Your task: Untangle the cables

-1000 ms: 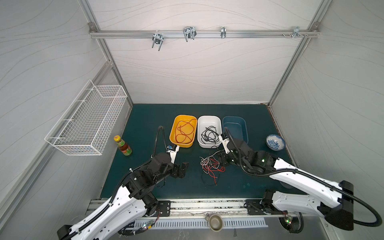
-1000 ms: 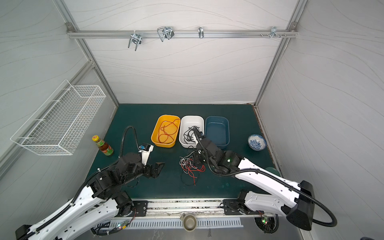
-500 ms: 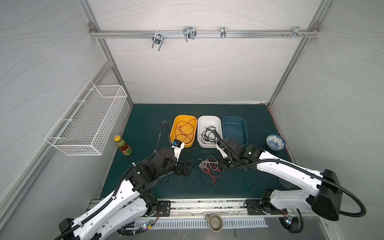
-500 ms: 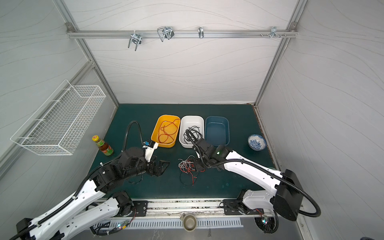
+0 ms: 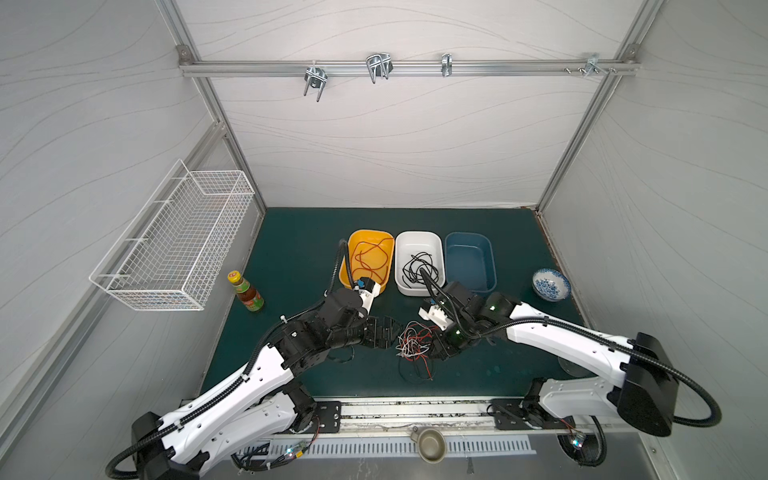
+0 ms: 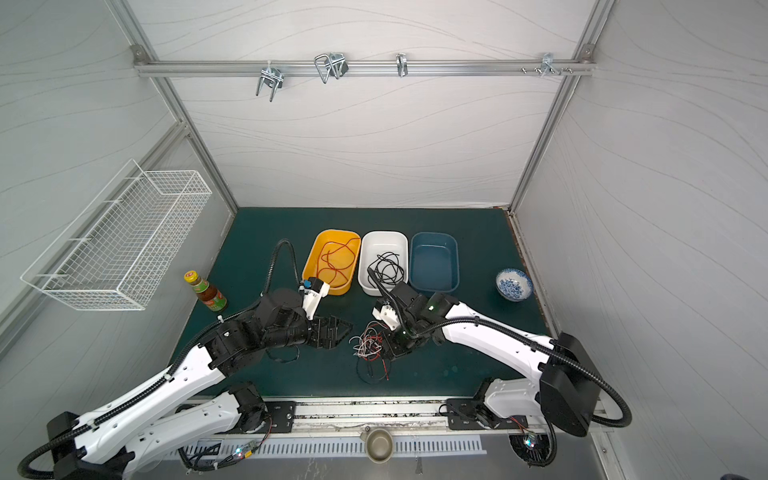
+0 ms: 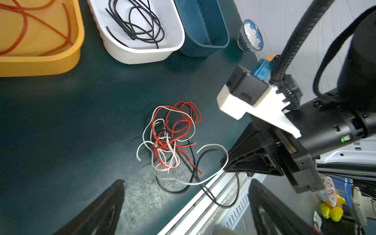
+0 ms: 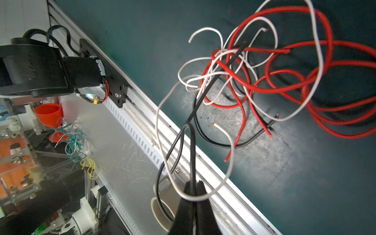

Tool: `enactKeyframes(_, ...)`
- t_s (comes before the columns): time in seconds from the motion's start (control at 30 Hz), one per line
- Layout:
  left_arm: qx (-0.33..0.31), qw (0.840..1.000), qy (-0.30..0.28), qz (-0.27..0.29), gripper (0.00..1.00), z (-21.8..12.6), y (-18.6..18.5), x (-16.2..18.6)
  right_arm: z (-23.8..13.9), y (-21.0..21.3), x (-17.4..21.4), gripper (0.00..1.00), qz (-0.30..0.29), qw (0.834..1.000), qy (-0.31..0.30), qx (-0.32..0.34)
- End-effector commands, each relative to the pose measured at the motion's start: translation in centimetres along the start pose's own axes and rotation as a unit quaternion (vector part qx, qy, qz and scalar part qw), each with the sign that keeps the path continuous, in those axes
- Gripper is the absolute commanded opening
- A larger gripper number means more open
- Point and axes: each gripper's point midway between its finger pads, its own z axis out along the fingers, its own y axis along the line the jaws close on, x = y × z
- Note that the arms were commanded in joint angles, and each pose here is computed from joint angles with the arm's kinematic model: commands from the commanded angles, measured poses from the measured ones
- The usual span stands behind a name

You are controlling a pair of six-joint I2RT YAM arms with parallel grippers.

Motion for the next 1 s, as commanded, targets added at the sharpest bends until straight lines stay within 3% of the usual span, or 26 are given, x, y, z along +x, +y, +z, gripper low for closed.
enactKeyframes(0.0,0.025,1.000,-0.008,-0.010,0.94,0.7,-1.2,-0.1,-0.1,1.5,0.2,0.00,-0.012,0.999,0.004,-0.046)
enactKeyframes(0.33,0.027,0.999,-0.006,-0.028,0.91,1.9,-0.6,2.0,-0.9,1.5,-1.5,0.00,0.010,0.998,-0.030,-0.060)
enactKeyframes(0.57,0.065,0.998,-0.002,-0.020,0.88,2.5,-1.6,2.4,-1.5,1.8,-1.9,0.00,-0.031,0.995,-0.065,-0.064)
enactKeyframes(0.77,0.141,0.990,0.014,0.019,0.77,1.8,-4.5,2.6,-2.6,3.0,-1.6,0.00,-0.087,0.987,-0.098,-0.094)
enactKeyframes(0.97,0.190,0.980,0.048,0.020,0.62,1.8,-6.3,3.5,-2.8,4.0,-1.1,0.00,-0.121,0.979,-0.102,-0.130)
